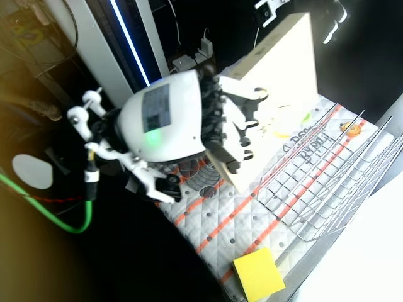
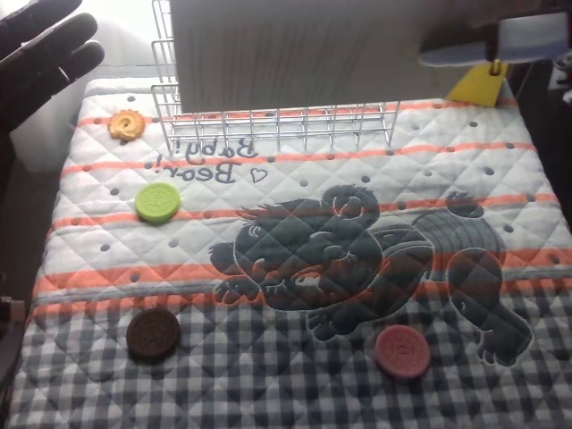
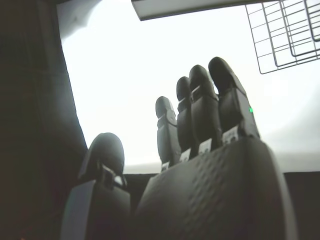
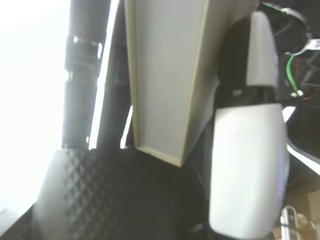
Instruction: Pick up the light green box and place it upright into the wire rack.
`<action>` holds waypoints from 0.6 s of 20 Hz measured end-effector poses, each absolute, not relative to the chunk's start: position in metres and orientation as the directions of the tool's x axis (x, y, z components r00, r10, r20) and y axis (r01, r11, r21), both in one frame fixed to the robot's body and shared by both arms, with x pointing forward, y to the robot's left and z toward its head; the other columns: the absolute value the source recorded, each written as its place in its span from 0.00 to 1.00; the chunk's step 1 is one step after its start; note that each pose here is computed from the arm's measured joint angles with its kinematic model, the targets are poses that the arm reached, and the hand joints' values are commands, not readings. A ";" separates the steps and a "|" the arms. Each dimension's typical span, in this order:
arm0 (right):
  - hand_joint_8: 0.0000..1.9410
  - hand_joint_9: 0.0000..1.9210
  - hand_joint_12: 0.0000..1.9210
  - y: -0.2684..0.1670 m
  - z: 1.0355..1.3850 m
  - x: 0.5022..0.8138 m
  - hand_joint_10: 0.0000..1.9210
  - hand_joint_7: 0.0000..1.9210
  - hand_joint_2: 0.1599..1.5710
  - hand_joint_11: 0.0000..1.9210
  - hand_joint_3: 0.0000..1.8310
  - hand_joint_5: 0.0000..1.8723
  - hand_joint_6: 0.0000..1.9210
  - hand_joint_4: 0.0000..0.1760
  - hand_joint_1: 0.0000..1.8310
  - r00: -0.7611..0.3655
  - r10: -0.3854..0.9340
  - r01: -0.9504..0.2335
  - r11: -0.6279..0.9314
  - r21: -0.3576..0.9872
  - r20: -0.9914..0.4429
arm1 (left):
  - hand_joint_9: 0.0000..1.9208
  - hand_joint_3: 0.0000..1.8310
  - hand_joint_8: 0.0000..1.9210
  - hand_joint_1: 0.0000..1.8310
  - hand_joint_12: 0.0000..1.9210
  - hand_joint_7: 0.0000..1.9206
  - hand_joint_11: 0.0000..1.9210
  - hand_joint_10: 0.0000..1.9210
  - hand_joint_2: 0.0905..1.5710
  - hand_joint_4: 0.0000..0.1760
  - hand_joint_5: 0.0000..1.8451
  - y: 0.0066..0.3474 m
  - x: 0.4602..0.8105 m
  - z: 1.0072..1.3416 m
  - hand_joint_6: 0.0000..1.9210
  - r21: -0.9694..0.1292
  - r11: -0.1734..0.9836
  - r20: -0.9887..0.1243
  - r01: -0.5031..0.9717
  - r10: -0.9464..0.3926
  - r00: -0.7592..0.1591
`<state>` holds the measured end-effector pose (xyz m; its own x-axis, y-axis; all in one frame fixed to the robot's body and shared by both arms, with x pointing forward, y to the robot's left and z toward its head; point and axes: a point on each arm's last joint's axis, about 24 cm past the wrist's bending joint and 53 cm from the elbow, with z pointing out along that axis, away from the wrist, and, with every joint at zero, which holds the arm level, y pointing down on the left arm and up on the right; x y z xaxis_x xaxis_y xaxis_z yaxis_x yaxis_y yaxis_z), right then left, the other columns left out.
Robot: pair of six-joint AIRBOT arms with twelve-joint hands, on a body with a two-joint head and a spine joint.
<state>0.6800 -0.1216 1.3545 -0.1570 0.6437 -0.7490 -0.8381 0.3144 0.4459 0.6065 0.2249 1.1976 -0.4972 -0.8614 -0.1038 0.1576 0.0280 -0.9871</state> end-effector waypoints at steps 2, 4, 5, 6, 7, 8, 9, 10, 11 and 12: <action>0.00 0.83 0.13 -0.114 1.364 0.680 0.00 0.73 0.73 0.79 0.00 0.45 0.61 0.00 0.61 -0.139 0.632 -0.850 0.319 0.420 -0.762 | 0.17 0.00 0.00 0.24 0.31 0.18 0.03 0.00 0.73 0.75 0.23 0.225 0.606 1.197 0.00 -0.987 0.029 -0.104 0.156 -0.861 -0.497; 0.00 0.83 0.13 -0.116 1.370 0.683 0.00 0.74 0.73 0.80 0.00 0.44 0.62 0.00 0.61 -0.127 0.637 -0.851 0.325 0.414 -0.760 | 0.18 0.00 0.00 0.23 0.32 0.18 0.03 0.00 0.73 0.77 0.22 0.225 0.606 1.197 0.00 -0.987 0.029 -0.104 0.156 -0.861 -0.498; 0.00 0.83 0.13 -0.117 1.374 0.686 0.00 0.74 0.73 0.80 0.00 0.44 0.62 0.00 0.61 -0.120 0.643 -0.850 0.328 0.413 -0.757 | 0.18 0.00 0.00 0.24 0.32 0.18 0.03 0.00 0.73 0.74 0.23 0.225 0.606 1.197 0.00 -0.988 0.030 -0.104 0.155 -0.861 -0.498; 0.00 0.84 0.14 -0.118 1.374 0.690 0.01 0.75 0.73 0.80 0.00 0.46 0.60 0.00 0.61 -0.115 0.642 -0.845 0.338 0.414 -0.758 | 0.18 0.00 0.00 0.24 0.33 0.18 0.03 0.00 0.73 0.76 0.22 0.225 0.607 1.197 0.00 -0.988 0.031 -0.104 0.153 -0.861 -0.498; 0.00 0.85 0.20 -0.118 1.375 0.695 0.00 0.76 0.72 0.79 0.00 0.46 0.59 0.00 0.62 -0.113 0.641 -0.839 0.348 0.418 -0.759 | 0.18 0.00 0.00 0.23 0.33 0.18 0.03 0.00 0.73 0.77 0.21 0.224 0.607 1.196 0.00 -0.988 0.031 -0.104 0.152 -0.861 -0.498; 0.00 0.85 0.26 -0.117 1.375 0.697 0.00 0.76 0.72 0.78 0.00 0.46 0.59 0.00 0.62 -0.113 0.643 -0.836 0.351 0.422 -0.758 | 0.18 0.00 0.00 0.23 0.33 0.18 0.03 0.00 0.73 0.77 0.21 0.224 0.607 1.196 0.00 -0.988 0.031 -0.103 0.151 -0.861 -0.498; 0.00 0.85 0.32 -0.115 1.376 0.700 0.00 0.76 0.71 0.76 0.00 0.48 0.57 0.00 0.62 -0.114 0.646 -0.835 0.350 0.425 -0.755 | 0.17 0.00 0.00 0.24 0.33 0.17 0.03 0.00 0.73 0.73 0.22 0.224 0.607 1.196 0.00 -0.988 0.032 -0.104 0.150 -0.861 -0.498; 0.00 0.86 0.34 -0.112 1.374 0.704 0.00 0.76 0.71 0.75 0.00 0.48 0.57 0.00 0.62 -0.117 0.644 -0.830 0.355 0.431 -0.756 | 0.17 0.00 0.00 0.22 0.33 0.18 0.03 0.00 0.73 0.77 0.22 0.224 0.607 1.195 0.00 -0.988 0.033 -0.104 0.148 -0.861 -0.498; 0.00 0.85 0.34 -0.111 1.373 0.706 0.00 0.76 0.71 0.74 0.00 0.48 0.57 0.00 0.62 -0.120 0.644 -0.826 0.358 0.436 -0.756 | 0.17 0.00 0.00 0.23 0.33 0.18 0.03 0.00 0.73 0.78 0.22 0.224 0.607 1.195 0.00 -0.988 0.034 -0.104 0.148 -0.860 -0.499; 0.00 0.85 0.32 -0.108 1.371 0.709 0.00 0.76 0.71 0.74 0.00 0.48 0.56 0.00 0.62 -0.124 0.641 -0.821 0.361 0.441 -0.757 | 0.17 0.00 0.00 0.25 0.33 0.18 0.02 0.00 0.73 0.79 0.22 0.223 0.607 1.195 0.00 -0.988 0.034 -0.105 0.149 -0.859 -0.501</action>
